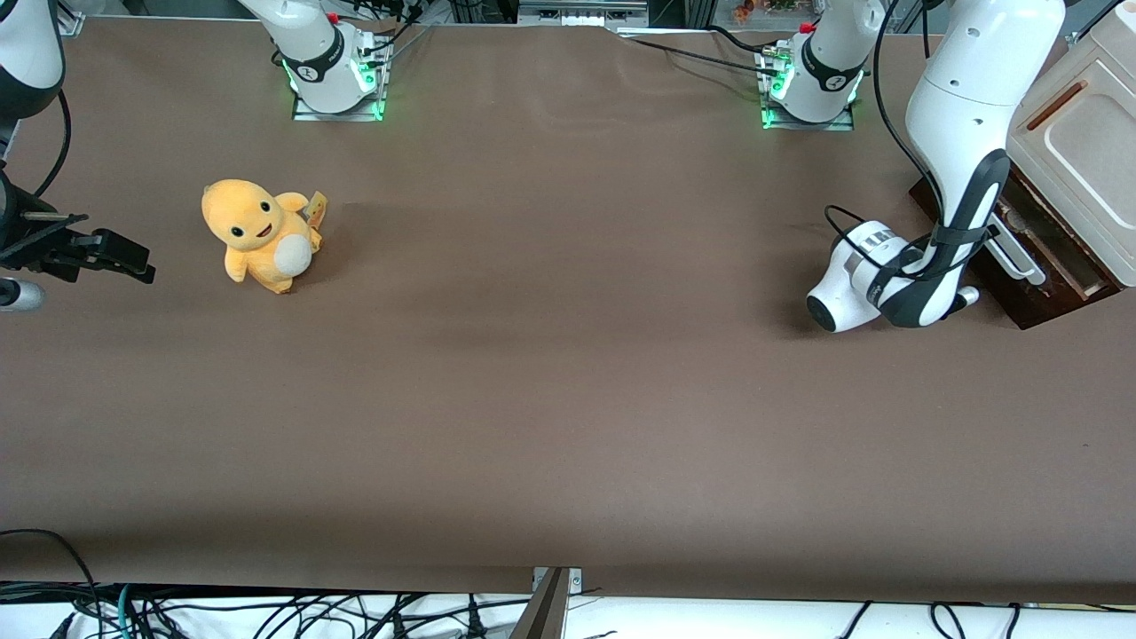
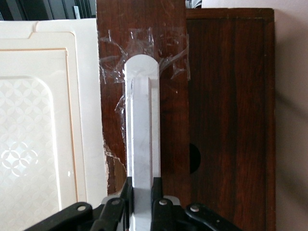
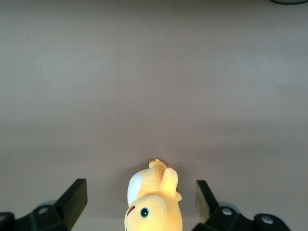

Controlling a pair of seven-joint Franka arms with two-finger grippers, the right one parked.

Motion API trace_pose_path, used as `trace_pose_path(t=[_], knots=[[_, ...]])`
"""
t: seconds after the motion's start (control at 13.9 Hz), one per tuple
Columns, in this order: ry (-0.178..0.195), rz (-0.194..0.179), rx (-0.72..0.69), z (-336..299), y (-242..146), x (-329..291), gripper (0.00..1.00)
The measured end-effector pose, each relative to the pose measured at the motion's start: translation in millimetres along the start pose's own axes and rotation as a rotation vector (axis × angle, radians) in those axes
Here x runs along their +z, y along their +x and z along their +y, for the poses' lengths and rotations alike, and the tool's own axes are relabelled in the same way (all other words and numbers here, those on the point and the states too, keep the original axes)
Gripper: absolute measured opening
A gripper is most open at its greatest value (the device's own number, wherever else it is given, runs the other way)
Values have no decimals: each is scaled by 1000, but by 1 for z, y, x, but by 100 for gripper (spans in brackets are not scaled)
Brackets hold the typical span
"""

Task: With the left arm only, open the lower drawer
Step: 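Pull the gripped handle outward with the left gripper, sliding the drawer open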

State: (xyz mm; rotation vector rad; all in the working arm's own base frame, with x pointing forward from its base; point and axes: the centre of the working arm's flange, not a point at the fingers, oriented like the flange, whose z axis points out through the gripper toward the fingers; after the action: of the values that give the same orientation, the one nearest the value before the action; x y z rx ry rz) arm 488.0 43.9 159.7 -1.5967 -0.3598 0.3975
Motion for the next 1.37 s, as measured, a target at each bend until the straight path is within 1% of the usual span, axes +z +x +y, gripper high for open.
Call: trace_pose_path(t=[0.29, 0.43, 0.79, 1.37], knots=[[-8, 20, 3, 0, -4, -15, 18], [-5, 28, 6, 1, -6, -22, 18], [1, 20, 7, 3, -5, -29, 18], [1, 34, 8, 4, -8, -38, 18]])
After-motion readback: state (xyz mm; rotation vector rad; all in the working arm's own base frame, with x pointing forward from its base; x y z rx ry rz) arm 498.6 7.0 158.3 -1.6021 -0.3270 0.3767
